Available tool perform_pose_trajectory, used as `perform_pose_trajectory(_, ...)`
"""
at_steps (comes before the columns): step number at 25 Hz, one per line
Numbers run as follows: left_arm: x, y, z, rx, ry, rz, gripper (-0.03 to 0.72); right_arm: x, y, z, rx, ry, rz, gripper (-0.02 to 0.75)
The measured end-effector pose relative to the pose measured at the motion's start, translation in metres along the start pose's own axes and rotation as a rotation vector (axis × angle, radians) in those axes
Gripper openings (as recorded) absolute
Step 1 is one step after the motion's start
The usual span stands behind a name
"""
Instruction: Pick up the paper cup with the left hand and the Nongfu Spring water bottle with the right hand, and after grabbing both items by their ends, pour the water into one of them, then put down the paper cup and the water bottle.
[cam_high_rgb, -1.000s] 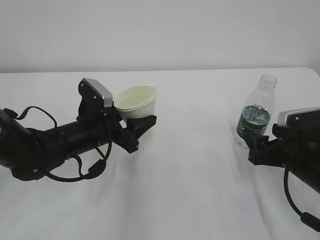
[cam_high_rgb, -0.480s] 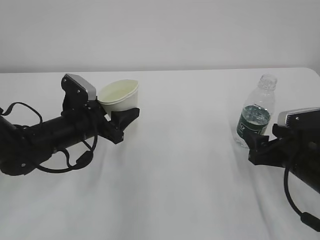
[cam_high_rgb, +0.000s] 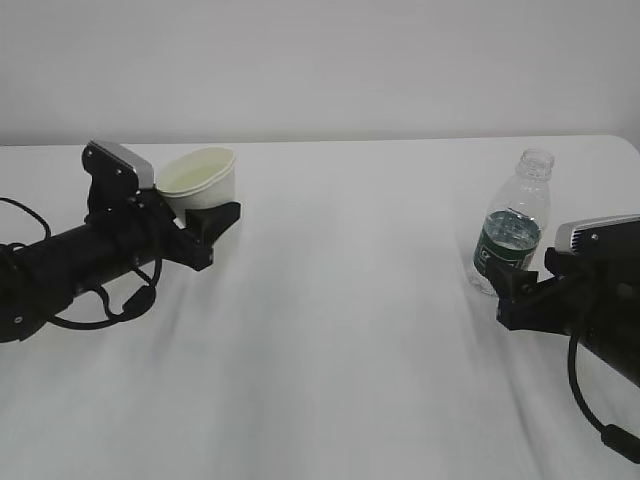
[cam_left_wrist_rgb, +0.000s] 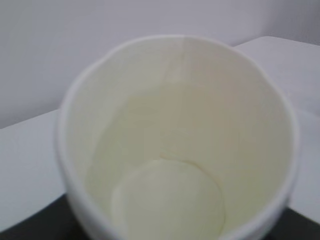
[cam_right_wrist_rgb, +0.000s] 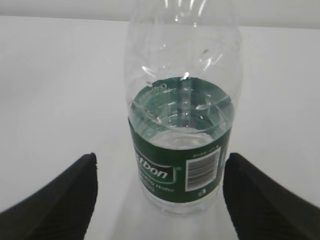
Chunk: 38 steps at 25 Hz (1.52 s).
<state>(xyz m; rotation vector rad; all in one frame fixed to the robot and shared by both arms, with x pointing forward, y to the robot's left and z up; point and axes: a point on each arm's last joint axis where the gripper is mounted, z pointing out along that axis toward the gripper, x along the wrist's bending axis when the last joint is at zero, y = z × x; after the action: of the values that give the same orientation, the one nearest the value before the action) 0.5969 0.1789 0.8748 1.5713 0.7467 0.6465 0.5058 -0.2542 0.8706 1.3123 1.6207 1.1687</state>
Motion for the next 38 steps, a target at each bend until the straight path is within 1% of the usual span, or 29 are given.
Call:
perform_pose_trajectory(16,0.046,-0.002,-0.020,-0.005,0.148,-0.026,0.429,0.000,0.000,0.000,0.002,0.000,0.001,0.594)
perform_pose_trajectory(27,0.077,-0.002,-0.036,-0.031,0.325,-0.085,0.429,0.000,0.000,0.000,0.002,0.000,0.001,0.594)
perform_pose_trajectory(33,0.093,-0.003,-0.046,-0.038,0.394,-0.102,0.429,0.000,0.000,0.000,0.002,0.000,0.001,0.594)
perform_pose_trajectory(38,0.104,-0.004,-0.054,-0.040,0.431,-0.108,0.429,0.000,0.000,0.000,0.002,0.000,0.001,0.594)
